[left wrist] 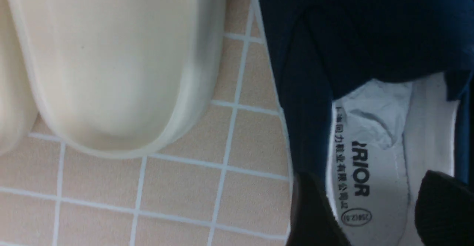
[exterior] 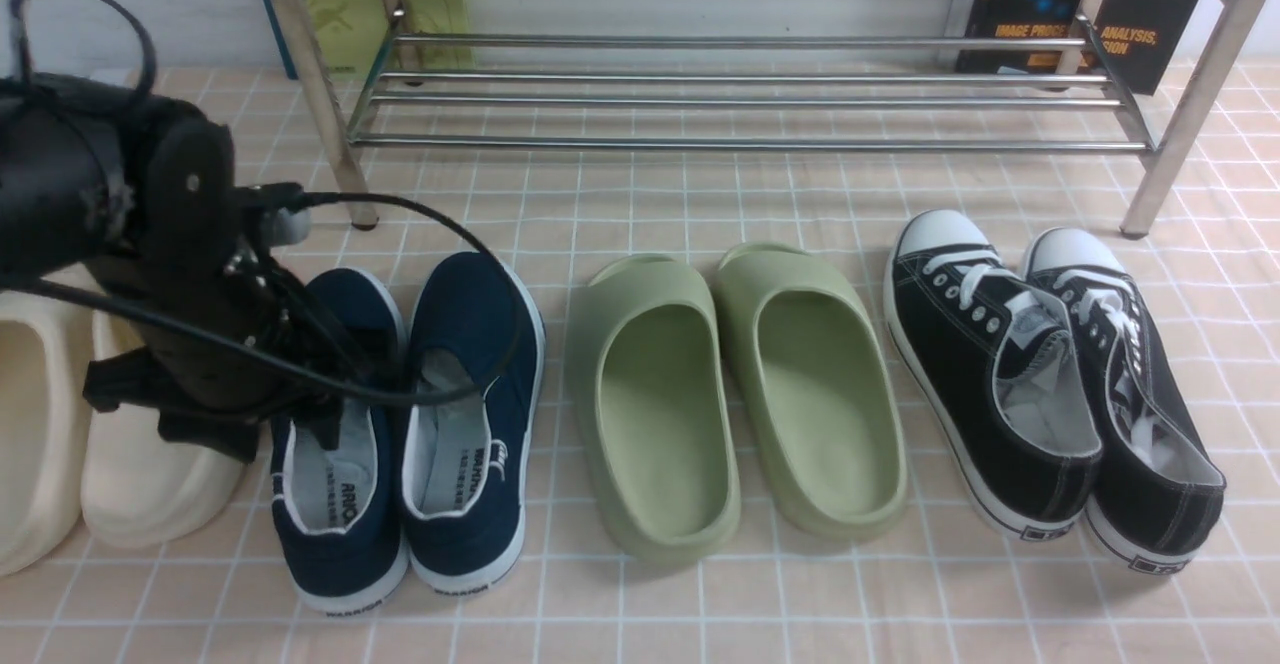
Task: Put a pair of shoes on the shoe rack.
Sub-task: Use the left arm to grab the shoe closest to it, then use the left arm to put a shoe into the shoe rack
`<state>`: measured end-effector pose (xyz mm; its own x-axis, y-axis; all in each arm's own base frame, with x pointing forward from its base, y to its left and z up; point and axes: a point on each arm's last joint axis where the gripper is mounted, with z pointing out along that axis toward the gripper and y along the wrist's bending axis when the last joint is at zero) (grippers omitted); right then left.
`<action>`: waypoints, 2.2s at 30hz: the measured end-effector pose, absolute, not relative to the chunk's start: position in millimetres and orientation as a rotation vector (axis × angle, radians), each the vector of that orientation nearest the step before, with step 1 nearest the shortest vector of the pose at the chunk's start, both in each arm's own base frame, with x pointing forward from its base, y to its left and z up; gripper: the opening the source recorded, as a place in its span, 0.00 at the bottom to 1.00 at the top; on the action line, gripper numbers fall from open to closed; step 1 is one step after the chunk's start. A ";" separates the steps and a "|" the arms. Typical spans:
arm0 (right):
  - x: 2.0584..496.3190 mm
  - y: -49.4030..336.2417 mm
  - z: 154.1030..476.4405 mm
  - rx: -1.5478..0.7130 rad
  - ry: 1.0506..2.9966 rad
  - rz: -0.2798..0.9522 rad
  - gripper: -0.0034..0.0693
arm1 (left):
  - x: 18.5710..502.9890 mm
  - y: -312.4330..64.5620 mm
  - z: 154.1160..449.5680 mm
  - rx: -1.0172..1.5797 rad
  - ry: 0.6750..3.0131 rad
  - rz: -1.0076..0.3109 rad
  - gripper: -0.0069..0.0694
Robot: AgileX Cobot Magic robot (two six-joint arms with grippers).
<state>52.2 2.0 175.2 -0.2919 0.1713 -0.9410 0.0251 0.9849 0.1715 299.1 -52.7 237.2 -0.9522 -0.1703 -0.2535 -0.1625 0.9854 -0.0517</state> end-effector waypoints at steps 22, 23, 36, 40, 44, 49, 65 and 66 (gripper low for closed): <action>52.2 2.0 175.2 0.143 1.864 0.144 0.37 | 296.5 -37.9 220.3 -0.297 2.837 0.002 0.63; 52.2 2.0 175.2 0.143 1.864 0.144 0.37 | 296.7 -38.2 220.3 -0.303 2.835 -0.004 0.63; 52.2 2.0 175.2 0.143 1.864 0.144 0.37 | 307.0 -40.6 189.4 -0.264 2.918 0.017 0.58; 52.2 2.0 175.2 0.143 1.864 0.144 0.37 | 306.8 -43.2 187.1 -0.187 2.940 -0.014 0.38; 52.2 2.0 175.2 0.143 1.864 0.144 0.37 | 301.8 -44.0 202.6 -0.125 2.908 -0.043 0.15; 52.2 2.0 175.2 0.143 1.864 0.144 0.37 | 292.8 -42.1 240.9 -0.065 2.860 -0.044 0.14; 52.2 2.0 175.2 0.143 1.864 0.144 0.37 | 380.9 -63.6 302.7 0.051 2.753 -0.174 0.14; 52.2 2.0 175.2 0.143 1.864 0.144 0.37 | 386.8 -65.2 302.5 0.051 2.749 -0.186 0.14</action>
